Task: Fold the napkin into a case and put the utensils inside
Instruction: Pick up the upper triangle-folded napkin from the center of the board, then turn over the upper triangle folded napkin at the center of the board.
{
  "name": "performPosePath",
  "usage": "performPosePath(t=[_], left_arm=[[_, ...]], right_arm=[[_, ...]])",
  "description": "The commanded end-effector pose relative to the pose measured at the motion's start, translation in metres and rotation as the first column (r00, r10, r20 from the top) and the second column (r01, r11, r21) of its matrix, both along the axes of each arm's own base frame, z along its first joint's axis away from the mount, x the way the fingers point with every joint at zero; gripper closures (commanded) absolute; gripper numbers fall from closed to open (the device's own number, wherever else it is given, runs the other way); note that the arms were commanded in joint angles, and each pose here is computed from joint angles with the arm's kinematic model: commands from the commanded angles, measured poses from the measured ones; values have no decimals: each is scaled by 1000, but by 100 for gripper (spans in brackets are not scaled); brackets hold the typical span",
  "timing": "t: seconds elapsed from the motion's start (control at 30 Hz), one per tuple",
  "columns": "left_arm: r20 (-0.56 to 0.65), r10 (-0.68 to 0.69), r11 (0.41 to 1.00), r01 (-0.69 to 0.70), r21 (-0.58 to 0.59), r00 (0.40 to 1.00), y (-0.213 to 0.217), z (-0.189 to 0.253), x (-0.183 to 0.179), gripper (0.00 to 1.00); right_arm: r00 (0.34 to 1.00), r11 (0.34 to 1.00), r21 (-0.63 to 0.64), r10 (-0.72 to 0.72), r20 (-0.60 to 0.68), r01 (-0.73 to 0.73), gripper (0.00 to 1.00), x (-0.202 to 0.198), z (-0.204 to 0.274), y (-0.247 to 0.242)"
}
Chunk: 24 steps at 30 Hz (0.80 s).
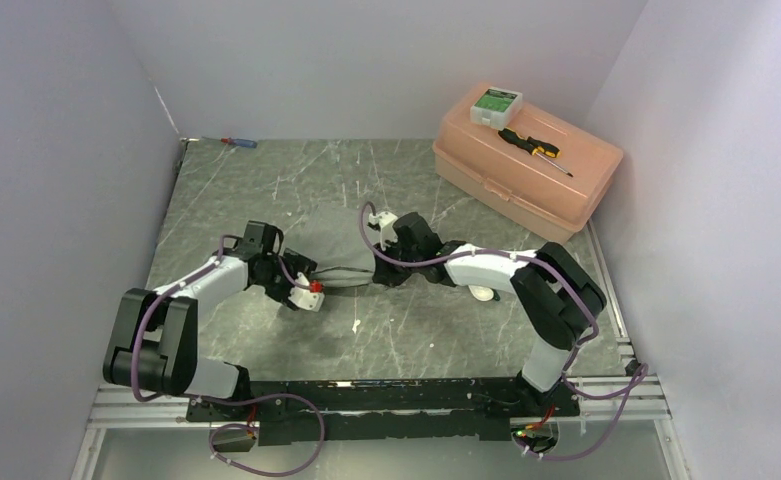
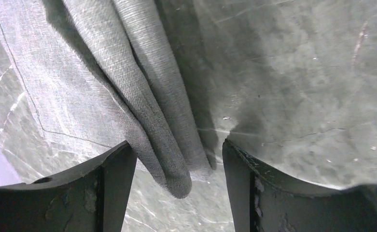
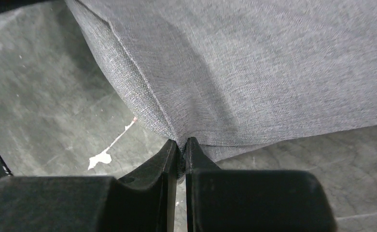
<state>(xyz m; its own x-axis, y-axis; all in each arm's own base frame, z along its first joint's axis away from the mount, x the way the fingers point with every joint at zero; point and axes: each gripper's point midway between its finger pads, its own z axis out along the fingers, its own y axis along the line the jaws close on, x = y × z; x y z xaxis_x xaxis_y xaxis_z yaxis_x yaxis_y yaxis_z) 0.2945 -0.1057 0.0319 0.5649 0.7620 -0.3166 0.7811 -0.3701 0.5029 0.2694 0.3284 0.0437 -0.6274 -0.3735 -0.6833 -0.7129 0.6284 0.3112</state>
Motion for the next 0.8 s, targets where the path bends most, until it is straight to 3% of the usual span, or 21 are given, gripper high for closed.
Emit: performPosePath(t=[0.0,0.17,0.33,0.47,0.57,0.77], left_arm=[[-129,21,999,-17,37,991,7,-14,-37,29],[-85,20,999,-16,49,996,4,-25,-40,30],[51,66,996,-69,53,996,-1,-33,-16,32],[80,127,989,-132,71,989,1,-36,-2,37],[85,155,984,-161,78,984,3,-34,2,47],[97,232,972,-235,22,968,-3,-6,12,92]], right_arm=[[998,997,71,0,55,-4,100,19,37,16],[999,998,69,3,48,-6,100,21,40,17],[1000,996,85,9,25,-11,100,22,41,19],[1000,993,116,19,-5,-18,100,23,44,19],[999,989,144,17,-32,-13,100,25,48,16],[998,984,180,-3,-64,14,100,31,55,10]])
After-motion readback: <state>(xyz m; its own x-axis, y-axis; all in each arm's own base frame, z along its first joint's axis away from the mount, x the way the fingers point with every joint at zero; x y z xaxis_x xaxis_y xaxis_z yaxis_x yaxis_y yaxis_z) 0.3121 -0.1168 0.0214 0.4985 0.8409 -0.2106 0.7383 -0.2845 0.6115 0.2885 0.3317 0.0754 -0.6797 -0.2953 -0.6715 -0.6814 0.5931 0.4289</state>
